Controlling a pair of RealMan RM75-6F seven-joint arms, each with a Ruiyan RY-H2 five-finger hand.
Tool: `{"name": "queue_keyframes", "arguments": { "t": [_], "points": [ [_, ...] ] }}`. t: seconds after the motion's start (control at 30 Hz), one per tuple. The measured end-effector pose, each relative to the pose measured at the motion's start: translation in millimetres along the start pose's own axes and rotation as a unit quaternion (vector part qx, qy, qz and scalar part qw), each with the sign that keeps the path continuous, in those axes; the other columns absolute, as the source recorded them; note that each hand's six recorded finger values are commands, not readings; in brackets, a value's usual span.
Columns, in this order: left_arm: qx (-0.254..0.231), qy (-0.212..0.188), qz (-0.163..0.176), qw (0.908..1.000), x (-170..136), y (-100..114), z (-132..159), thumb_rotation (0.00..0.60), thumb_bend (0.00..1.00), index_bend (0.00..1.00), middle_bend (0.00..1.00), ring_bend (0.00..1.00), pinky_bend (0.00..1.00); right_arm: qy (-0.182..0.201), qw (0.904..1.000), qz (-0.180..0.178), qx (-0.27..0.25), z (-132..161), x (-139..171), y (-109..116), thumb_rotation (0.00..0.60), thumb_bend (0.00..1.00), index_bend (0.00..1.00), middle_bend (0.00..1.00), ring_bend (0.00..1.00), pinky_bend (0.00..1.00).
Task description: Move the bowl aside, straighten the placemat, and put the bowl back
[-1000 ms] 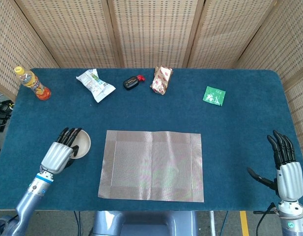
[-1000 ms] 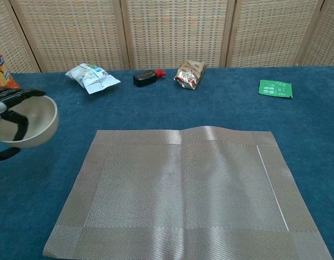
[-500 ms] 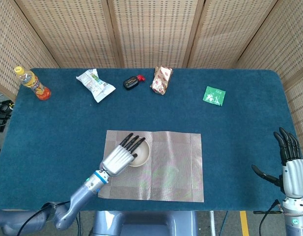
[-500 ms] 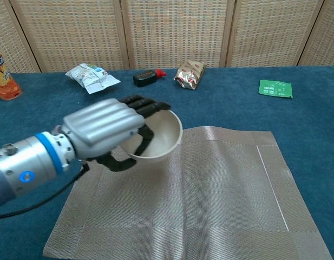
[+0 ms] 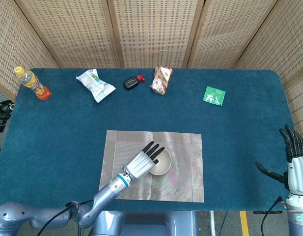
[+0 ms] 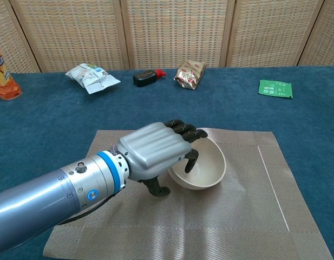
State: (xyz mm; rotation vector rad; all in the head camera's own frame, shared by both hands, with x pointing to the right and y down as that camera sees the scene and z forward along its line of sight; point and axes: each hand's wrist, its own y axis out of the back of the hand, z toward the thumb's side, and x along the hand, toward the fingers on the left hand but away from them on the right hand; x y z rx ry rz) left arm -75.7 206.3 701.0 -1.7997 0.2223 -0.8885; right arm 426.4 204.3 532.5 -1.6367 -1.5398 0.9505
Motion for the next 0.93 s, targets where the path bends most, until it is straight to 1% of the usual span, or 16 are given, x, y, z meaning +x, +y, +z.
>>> {"name": "queue_keyframes", "arguments": {
  "t": [0.07, 0.2, 0.3, 0.4, 0.5, 0.6, 0.63, 0.7, 0.73, 0.83, 0.93],
  "points": [
    [0.002, 0.006, 0.004, 1.0, -2, 3, -3, 0.6, 0.14, 0.17, 0.0, 0.0, 0.0, 0.002, 1.0, 0.0, 0.001, 1, 1, -1, 0.6, 0.16, 0.03, 0.0, 0.0, 0.0],
    [0.0, 0.019, 0.021, 0.9996, -11, 14, -13, 0.6, 0.14, 0.15, 0.0, 0.0, 0.0, 0.007, 1.0, 0.002, 0.004, 4, 2, -2, 0.6, 0.16, 0.03, 0.0, 0.0, 0.0],
    [-0.005, 0.038, 0.04, 0.9985, -24, 25, -28, 0.6, 0.14, 0.14, 0.0, 0.0, 0.0, 0.01, 0.9999, 0.001, 0.008, 5, 3, -2, 0.6, 0.16, 0.03, 0.0, 0.0, 0.0],
    [-0.011, 0.073, 0.059, 0.9955, -45, 35, -53, 0.6, 0.14, 0.12, 0.0, 0.0, 0.0, 0.009, 0.9999, 0.001, 0.013, 5, 3, -1, 0.6, 0.16, 0.03, 0.0, 0.0, 0.0],
    [-0.021, 0.119, 0.075, 0.9898, -74, 43, -86, 0.6, 0.14, 0.08, 0.0, 0.0, 0.0, 0.003, 0.9997, 0.006, 0.022, 4, 3, -2, 0.6, 0.16, 0.03, 0.0, 0.0, 0.0],
    [-0.03, 0.173, 0.087, 0.9807, -111, 47, -120, 0.6, 0.14, 0.05, 0.0, 0.0, 0.0, -0.009, 0.9991, 0.016, 0.037, 0, 4, -4, 0.6, 0.16, 0.02, 0.0, 0.0, 0.0],
    [-0.035, 0.196, 0.09, 0.9759, -128, 47, -134, 0.6, 0.14, 0.05, 0.0, 0.0, 0.0, -0.013, 0.9988, 0.021, 0.042, -1, 4, -5, 0.6, 0.16, 0.02, 0.0, 0.0, 0.0],
    [-0.046, 0.229, 0.093, 0.9679, -154, 45, -152, 0.6, 0.14, 0.04, 0.0, 0.0, 0.0, -0.022, 0.9976, 0.036, 0.055, -3, 5, -9, 0.6, 0.16, 0.01, 0.0, 0.0, 0.0],
    [-0.055, 0.249, 0.094, 0.9624, -171, 42, -162, 0.6, 0.14, 0.04, 0.0, 0.0, 0.0, -0.025, 0.9969, 0.043, 0.061, -4, 5, -10, 0.6, 0.16, 0.01, 0.0, 0.0, 0.0],
    [-0.075, 0.292, 0.097, 0.9485, -212, 36, -182, 0.6, 0.14, 0.04, 0.0, 0.0, 0.0, -0.035, 0.9935, 0.071, 0.082, -7, 7, -17, 0.6, 0.16, 0.01, 0.0, 0.0, 0.0],
    [-0.077, 0.327, 0.1, 0.9366, -246, 29, -195, 0.6, 0.14, 0.04, 0.0, 0.0, 0.0, -0.043, 0.9879, 0.104, 0.107, -12, 9, -23, 0.6, 0.16, 0.01, 0.0, 0.0, 0.0]
  ]
}}
